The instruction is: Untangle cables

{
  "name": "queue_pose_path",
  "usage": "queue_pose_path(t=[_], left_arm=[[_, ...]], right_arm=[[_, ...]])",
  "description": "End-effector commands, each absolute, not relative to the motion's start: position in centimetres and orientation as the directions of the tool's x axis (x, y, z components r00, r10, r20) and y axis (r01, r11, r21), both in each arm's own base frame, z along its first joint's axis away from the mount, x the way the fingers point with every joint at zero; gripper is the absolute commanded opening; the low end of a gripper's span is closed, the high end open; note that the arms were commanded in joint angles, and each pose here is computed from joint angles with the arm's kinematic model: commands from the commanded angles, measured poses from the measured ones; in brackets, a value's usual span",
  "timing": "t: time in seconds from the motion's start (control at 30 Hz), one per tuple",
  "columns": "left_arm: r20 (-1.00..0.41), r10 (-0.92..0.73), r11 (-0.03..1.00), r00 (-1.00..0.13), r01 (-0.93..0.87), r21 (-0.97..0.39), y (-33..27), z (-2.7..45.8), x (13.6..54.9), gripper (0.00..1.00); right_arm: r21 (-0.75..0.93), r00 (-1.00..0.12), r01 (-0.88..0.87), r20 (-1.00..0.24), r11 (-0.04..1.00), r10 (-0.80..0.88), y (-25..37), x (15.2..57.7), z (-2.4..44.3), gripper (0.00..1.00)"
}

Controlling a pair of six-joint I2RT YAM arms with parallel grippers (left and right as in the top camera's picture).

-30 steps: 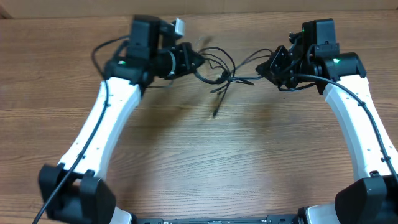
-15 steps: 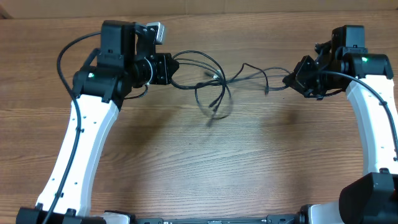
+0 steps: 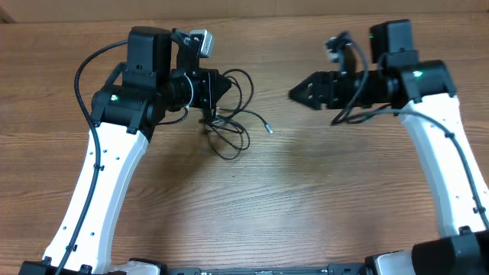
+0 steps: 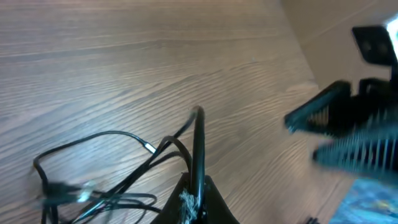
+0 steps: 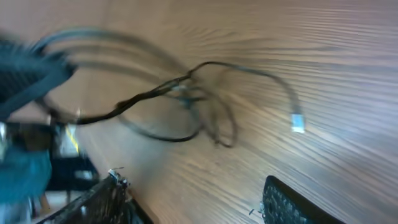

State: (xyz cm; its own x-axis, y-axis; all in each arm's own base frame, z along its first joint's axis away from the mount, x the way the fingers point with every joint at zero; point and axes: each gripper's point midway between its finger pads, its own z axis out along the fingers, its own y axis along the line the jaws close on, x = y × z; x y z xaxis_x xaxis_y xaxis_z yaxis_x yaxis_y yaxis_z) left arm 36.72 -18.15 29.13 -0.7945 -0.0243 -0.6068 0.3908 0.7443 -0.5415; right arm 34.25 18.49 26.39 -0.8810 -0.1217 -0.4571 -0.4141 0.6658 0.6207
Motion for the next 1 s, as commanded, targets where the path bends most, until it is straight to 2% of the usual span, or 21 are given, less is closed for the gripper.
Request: queue_pose_path(t=[0.0,0.07,0.23,0.3,0.47,0.57,0.67,0.7,0.77,0.87,0.97], left_arm=[[-0.598,-0.069,0.668,-0.798,0.408,-0.622,-18.4,31.6,36.1,0.04],[-0.572,-0.091,0.575,-0.815,0.426,-0.699,-18.4,33.1,35.5,0.04],[-0.531,-0.097,0.45,-0.842,0.439,-0.778,-18.1,34.7,34.3,0.04],[-0.526,-0.095,0.418,-0.845,0.446,-0.792,-17.9,35.1,34.0,0.04],[-0.506,-0.123,0.416,-0.854,0.419,-0.807,-17.2,35.3,34.3,0.04],[-0.51,-0.12,0.386,-0.852,0.433,-0.815,-17.1,35.8,34.2,0.04],[-0.502,-0.137,0.392,-0.854,0.418,-0.819,-16.6,35.8,34.4,0.04],[-0.502,-0.154,0.406,-0.851,0.409,-0.817,-15.9,35.7,34.8,0.04],[-0.508,-0.181,0.444,-0.842,0.391,-0.806,-15.0,35.3,35.5,0.04],[-0.508,-0.237,0.528,-0.828,0.329,-0.783,-12.9,34.3,36.8,0.04],[-0.513,-0.267,0.625,-0.816,0.259,-0.736,-10.7,32.6,37.6,0.04]], right_arm=[[0.576,-0.806,-0.559,-0.547,0.596,-0.227,21.4,33.2,27.4,0.69],[0.533,-0.738,-0.655,-0.605,0.535,-0.301,24.0,32.6,27.1,0.69],[0.412,-0.607,-0.779,-0.684,0.472,-0.405,27.2,32.1,26.4,0.67],[0.393,-0.593,-0.792,-0.677,0.467,-0.436,28.4,31.8,25.5,0.65],[0.408,-0.586,-0.805,-0.655,0.431,-0.476,30.3,30.8,24.2,0.61],[0.428,-0.599,-0.8,-0.623,0.421,-0.503,31.3,30.5,22.6,0.53],[0.444,-0.613,-0.789,-0.601,0.424,-0.512,31.6,30.3,21.7,0.24],[0.46,-0.637,-0.77,-0.591,0.442,-0.495,31.5,30.5,21.9,0.09],[0.485,-0.68,-0.731,-0.58,0.48,-0.449,30.9,31.0,22.8,0.04],[0.527,-0.756,-0.641,-0.559,0.558,-0.34,29.4,32.4,24.7,0.04],[0.588,-0.834,-0.486,-0.533,0.647,-0.142,26.0,34.3,27.9,0.04]])
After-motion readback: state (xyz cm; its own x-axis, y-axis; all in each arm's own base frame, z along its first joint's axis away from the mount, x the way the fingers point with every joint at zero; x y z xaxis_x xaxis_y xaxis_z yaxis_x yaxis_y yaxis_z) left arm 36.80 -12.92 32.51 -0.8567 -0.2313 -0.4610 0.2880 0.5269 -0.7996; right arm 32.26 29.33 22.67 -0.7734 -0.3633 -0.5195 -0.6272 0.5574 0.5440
